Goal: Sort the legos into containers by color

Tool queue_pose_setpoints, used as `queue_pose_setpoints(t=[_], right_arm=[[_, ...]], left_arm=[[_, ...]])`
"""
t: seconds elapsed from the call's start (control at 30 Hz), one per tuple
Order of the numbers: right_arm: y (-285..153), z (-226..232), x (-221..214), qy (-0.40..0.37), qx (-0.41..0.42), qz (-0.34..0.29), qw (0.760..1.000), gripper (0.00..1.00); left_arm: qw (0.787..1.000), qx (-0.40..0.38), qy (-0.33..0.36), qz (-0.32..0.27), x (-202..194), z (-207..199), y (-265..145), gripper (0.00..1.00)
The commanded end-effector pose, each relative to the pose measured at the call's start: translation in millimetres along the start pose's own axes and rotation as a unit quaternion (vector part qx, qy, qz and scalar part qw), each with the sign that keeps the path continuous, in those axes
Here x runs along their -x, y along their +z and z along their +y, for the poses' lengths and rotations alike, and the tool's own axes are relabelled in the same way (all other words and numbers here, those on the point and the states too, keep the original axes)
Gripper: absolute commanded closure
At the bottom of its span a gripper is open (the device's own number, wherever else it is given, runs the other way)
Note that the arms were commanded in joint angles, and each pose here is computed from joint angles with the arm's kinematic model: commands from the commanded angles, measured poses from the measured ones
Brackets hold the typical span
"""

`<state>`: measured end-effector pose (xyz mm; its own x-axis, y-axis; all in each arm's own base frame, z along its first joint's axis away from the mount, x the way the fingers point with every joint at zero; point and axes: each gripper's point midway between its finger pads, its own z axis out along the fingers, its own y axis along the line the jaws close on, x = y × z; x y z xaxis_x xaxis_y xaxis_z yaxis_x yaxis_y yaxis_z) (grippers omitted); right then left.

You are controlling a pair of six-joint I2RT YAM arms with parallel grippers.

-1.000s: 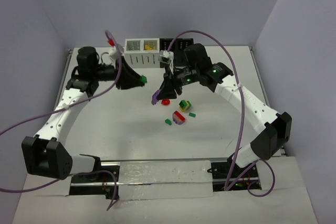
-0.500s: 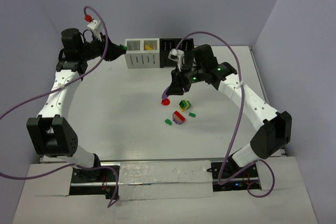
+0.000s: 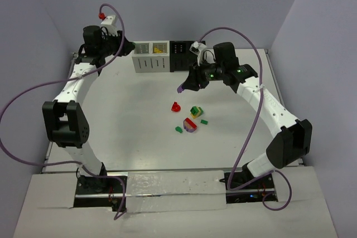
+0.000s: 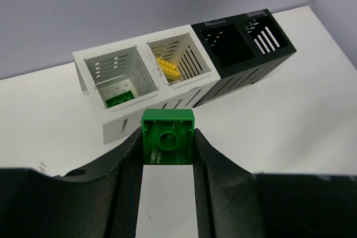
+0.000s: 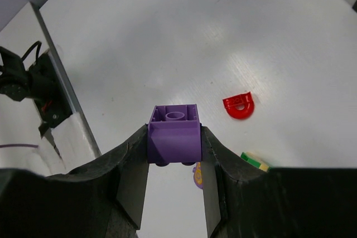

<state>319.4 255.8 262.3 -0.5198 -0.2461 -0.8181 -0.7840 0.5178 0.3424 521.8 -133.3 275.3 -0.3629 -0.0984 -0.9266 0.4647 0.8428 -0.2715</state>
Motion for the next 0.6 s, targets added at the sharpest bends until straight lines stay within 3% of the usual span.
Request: queue_pose_setpoints(t=[0.0,0.27,0.57], right_arm=[[-17,-8,23,-0.012,-0.039,-0.047,0.998,1.0],[-27,-23,25,-0.002,-0.065,-0.053,0.996,1.0],[-27,-28,22,0.001,-0.071,-0.051,0.996,1.0]], left_arm=[[0.996,0.058,0.052,-0.05,29,1,26,0.94],[0.99,0.135,0.01,-0.025,0,45,80,0.88],[0.989,0.144,0.021,-0.008,-20,60,108,0.77]])
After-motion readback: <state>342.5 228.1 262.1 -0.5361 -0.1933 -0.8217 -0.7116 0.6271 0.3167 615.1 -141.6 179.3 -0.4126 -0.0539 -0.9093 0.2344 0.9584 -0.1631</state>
